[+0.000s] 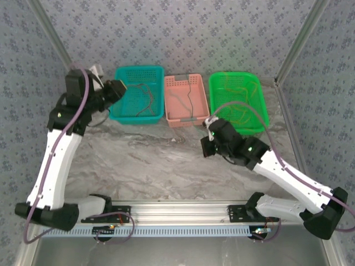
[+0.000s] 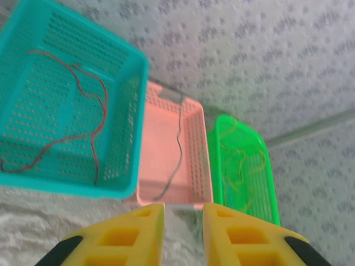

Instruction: Untangle the cables

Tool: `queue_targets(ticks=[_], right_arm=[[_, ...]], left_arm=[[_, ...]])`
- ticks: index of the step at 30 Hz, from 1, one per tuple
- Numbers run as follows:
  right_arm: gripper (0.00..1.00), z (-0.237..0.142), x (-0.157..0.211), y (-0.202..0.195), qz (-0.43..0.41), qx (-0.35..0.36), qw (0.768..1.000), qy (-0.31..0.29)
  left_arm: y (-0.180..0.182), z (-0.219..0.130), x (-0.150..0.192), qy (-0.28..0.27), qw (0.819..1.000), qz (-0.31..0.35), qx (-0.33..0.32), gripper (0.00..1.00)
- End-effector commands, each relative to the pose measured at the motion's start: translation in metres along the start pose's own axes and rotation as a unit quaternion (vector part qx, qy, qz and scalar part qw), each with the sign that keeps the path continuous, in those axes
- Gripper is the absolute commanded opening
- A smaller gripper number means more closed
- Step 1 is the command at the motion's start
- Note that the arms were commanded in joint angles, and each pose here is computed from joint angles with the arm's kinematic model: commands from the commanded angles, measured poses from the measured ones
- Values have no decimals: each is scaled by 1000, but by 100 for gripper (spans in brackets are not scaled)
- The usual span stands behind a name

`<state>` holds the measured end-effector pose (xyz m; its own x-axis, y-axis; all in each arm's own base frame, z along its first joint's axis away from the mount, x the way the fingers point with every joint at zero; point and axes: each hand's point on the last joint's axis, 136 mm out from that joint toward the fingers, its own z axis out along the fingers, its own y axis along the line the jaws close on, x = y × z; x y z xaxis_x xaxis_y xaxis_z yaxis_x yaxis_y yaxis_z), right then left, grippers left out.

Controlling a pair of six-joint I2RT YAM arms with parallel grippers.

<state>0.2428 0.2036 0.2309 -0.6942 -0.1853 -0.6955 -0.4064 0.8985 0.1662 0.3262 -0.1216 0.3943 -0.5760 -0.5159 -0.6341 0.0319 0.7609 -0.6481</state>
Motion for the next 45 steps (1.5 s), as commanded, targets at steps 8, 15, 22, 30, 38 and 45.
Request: queue_targets(ticks=[8,15,22,30,38,45], right_arm=[[0,78,-68,-50,15,8,998,63],[0,148,-82,-68,-13,21,994,109],[0,189,-86,-74,-29,26,992,120],[0,214,-81,-80,-42,38,989,136],[25,222,-77,-96,-52,78,986,140],[36,182,-109,-89,-46,83,992,81]], left_arm=[[10,13,99,32,998,49,-28,27],[15,6,114,-5,992,103,-70,26],[8,-11,118,-68,976,190,-79,26],[-9,-14,126,-52,968,244,-30,31],[-11,-14,128,-45,970,238,-25,32],[-12,-16,131,-30,970,241,-21,34]])
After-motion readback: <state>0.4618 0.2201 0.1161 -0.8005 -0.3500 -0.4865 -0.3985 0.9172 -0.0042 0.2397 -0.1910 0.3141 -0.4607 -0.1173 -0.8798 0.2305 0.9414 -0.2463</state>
